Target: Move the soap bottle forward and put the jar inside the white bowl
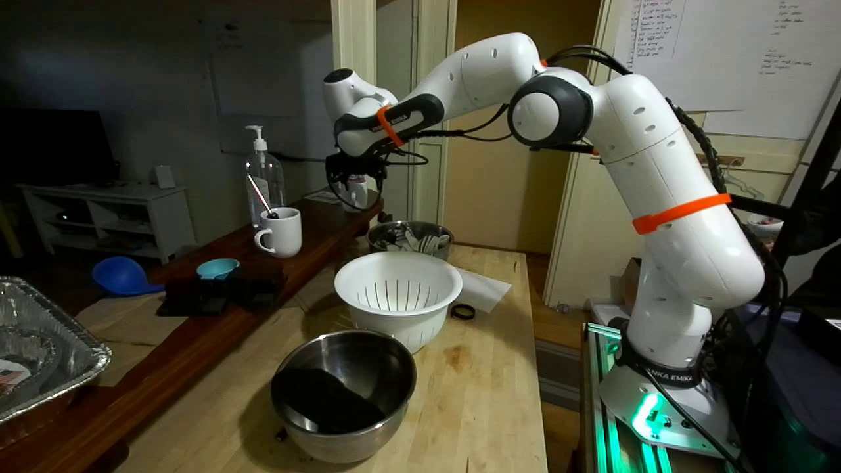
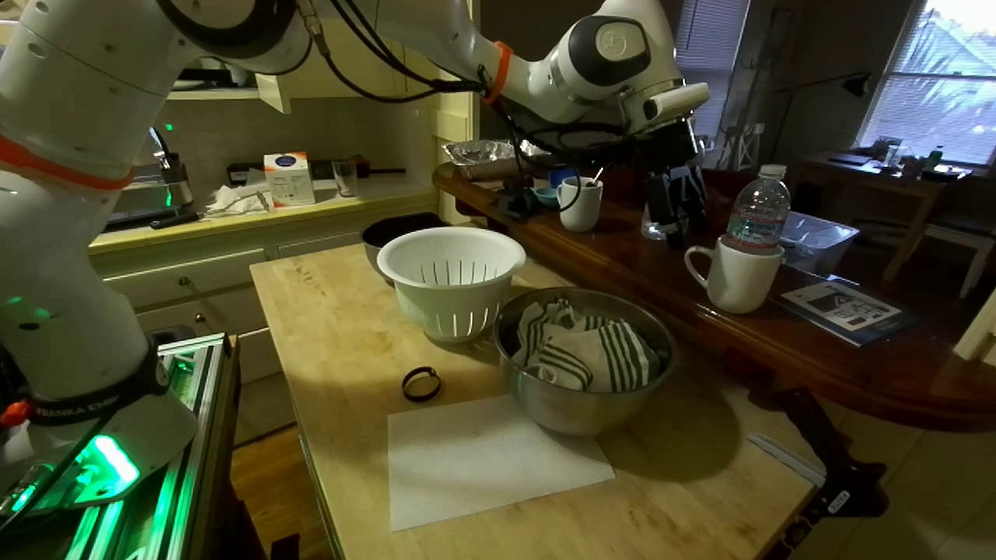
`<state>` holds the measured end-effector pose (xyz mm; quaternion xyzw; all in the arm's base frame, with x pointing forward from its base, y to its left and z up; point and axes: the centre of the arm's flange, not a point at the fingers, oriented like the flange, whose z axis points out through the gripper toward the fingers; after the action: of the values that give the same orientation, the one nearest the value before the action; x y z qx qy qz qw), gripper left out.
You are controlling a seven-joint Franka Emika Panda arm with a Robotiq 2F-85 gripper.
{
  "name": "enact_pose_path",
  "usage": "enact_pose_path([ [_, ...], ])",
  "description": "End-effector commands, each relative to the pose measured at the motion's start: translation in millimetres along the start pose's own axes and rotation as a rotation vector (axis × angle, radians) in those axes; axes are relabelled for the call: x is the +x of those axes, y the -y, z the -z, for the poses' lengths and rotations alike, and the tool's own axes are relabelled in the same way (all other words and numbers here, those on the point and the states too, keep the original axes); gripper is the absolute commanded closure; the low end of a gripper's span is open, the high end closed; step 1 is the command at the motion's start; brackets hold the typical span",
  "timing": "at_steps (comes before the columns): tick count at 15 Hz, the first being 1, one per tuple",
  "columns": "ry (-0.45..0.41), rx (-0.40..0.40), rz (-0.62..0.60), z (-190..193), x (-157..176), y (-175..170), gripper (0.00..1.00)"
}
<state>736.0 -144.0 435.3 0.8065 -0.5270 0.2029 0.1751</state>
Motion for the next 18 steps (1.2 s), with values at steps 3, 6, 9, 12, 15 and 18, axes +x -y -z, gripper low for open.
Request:
enact_pose_path([
  [3, -0.027, 0.107, -0.010, -13, 19, 16, 0.00],
  [6, -0.034, 0.080, -0.001, -8, 14, 6, 0.00],
  [9, -0.035, 0.081, -0.001, -7, 14, 6, 0.00],
  [12, -0.035, 0.082, 0.001, -6, 13, 7, 0.00],
  [15, -0.017, 0.116, 0.020, -13, 17, 9, 0.00],
  [18, 0.001, 0.138, 0.038, -15, 20, 10, 0.00],
])
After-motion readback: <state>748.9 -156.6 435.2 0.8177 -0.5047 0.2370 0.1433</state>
